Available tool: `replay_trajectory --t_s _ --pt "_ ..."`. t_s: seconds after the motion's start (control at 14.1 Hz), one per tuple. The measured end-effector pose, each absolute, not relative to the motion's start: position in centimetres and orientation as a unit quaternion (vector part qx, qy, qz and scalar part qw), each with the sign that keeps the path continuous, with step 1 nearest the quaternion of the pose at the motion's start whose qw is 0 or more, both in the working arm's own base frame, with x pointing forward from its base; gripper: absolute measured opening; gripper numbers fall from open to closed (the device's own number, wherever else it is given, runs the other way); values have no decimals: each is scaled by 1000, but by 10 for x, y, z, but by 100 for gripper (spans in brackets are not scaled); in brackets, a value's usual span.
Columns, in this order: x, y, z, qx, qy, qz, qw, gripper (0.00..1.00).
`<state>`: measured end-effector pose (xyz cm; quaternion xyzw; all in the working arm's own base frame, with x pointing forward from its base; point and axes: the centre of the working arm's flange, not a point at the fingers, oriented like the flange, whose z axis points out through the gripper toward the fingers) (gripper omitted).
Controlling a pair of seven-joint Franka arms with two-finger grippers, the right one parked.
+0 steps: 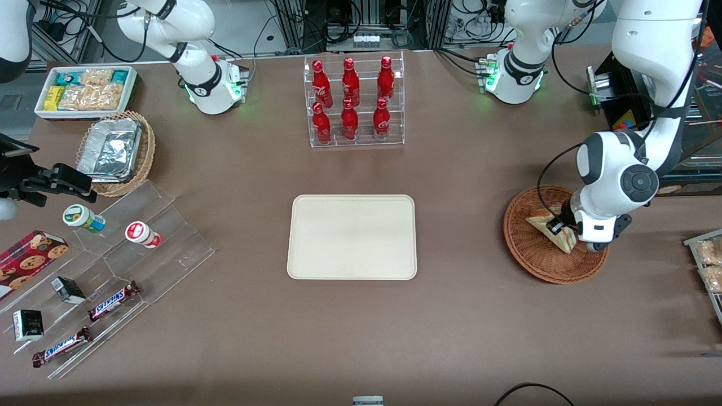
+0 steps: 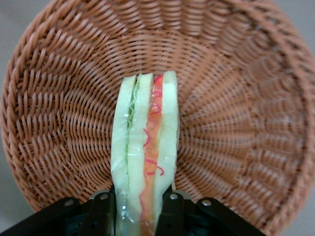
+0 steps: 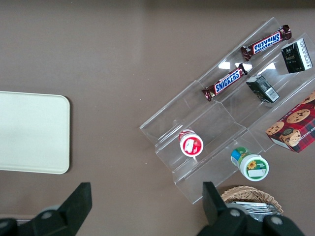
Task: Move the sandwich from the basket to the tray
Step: 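Lift the sandwich and carry it with the left gripper over the cream tray, then lower the sandwich onto the tray and open the left gripper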
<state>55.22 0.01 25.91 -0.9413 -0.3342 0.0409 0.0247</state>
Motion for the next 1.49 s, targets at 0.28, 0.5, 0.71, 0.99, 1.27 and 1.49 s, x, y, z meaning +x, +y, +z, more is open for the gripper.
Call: replay_trajectory --t_s 0.28,0.5,0.71,0.99,1.27,1.49 --pt "564 -74 338 -962 -271 30 28 29" --pt "556 -170 370 -983 -180 27 30 27" --pt "538 -267 362 -995 -89 41 4 27" --pt "543 -347 329 -998 -3 58 -18 26" --pt "542 -404 281 -997 38 66 -18 24" --pt "533 -425 253 -996 53 65 -20 24"
